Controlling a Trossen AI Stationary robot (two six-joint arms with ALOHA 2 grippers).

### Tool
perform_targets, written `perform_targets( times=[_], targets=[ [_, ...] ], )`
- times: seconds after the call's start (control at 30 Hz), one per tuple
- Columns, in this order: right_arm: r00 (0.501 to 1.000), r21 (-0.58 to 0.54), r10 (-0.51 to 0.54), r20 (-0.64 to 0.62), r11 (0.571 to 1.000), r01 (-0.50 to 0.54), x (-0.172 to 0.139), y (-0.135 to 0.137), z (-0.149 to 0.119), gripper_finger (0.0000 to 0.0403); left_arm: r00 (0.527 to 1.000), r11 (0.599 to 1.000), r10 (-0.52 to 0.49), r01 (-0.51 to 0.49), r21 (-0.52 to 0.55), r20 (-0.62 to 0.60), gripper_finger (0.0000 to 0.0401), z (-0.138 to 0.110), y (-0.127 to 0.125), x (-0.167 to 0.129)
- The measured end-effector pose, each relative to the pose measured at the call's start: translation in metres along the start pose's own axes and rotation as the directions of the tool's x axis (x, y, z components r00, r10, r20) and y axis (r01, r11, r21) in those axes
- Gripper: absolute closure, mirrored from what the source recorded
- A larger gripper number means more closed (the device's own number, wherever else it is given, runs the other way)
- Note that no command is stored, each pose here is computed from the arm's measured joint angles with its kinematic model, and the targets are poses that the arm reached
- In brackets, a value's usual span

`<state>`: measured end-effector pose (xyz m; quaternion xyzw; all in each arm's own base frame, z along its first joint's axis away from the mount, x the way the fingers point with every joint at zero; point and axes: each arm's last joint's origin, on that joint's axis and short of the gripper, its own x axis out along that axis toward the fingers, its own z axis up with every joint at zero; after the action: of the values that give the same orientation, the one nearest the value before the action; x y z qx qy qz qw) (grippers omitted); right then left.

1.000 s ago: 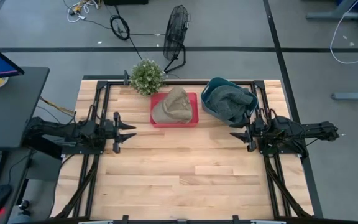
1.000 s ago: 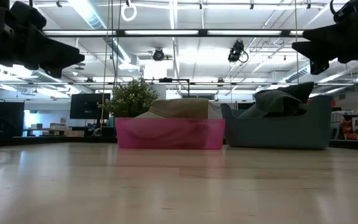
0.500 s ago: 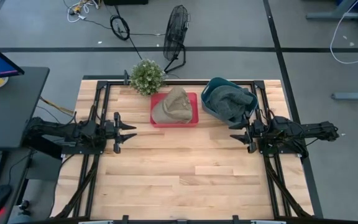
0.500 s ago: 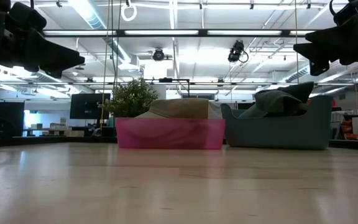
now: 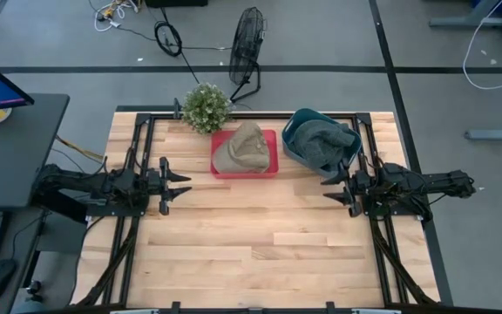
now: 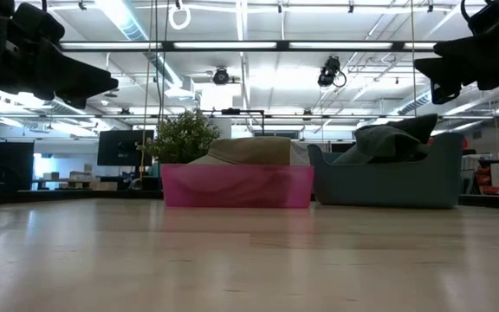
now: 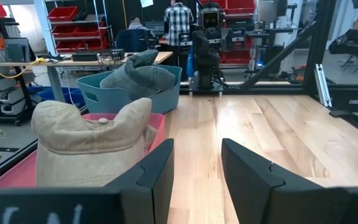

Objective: Pick & Place hat
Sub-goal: Return to Home position

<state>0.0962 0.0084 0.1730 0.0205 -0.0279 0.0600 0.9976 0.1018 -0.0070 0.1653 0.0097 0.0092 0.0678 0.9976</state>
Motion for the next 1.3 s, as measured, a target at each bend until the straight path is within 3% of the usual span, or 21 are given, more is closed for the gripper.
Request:
perform_targets(
  times=[0.2, 0.67, 0.93, 1.3],
  targets=[
    [0.999, 0.001, 0.053, -0.013, 0.999, -0.053, -0.0001, 0.0015, -0.001, 0.023, 1.0, 1.0, 0.0, 0.0, -0.004, 0.0, 0.0263, -0.0001, 0.0, 0.0],
    [0.999, -0.021, 0.048, -0.024, 0.999, -0.048, -0.0001, 0.0013, -0.0021, 0.023, 1.0, 1.0, 0.0, 0.0, -0.004, 0.001, 0.0263, -0.0001, 0.0, 0.0],
    [0.999, 0.085, 0.048, -0.022, 0.995, -0.046, -0.0001, 0.0013, -0.0019, 0.023, 1.0, 1.0, 0.001, -0.001, -0.004, 0.0, 0.0263, -0.0002, 0.0, 0.0],
    [0.999, 0.084, 0.048, -0.022, 0.995, -0.046, -0.0001, 0.0014, -0.0019, 0.023, 1.0, 1.0, 0.001, -0.001, -0.004, 0.0, 0.0263, -0.0002, 0.0, 0.0]
  ],
)
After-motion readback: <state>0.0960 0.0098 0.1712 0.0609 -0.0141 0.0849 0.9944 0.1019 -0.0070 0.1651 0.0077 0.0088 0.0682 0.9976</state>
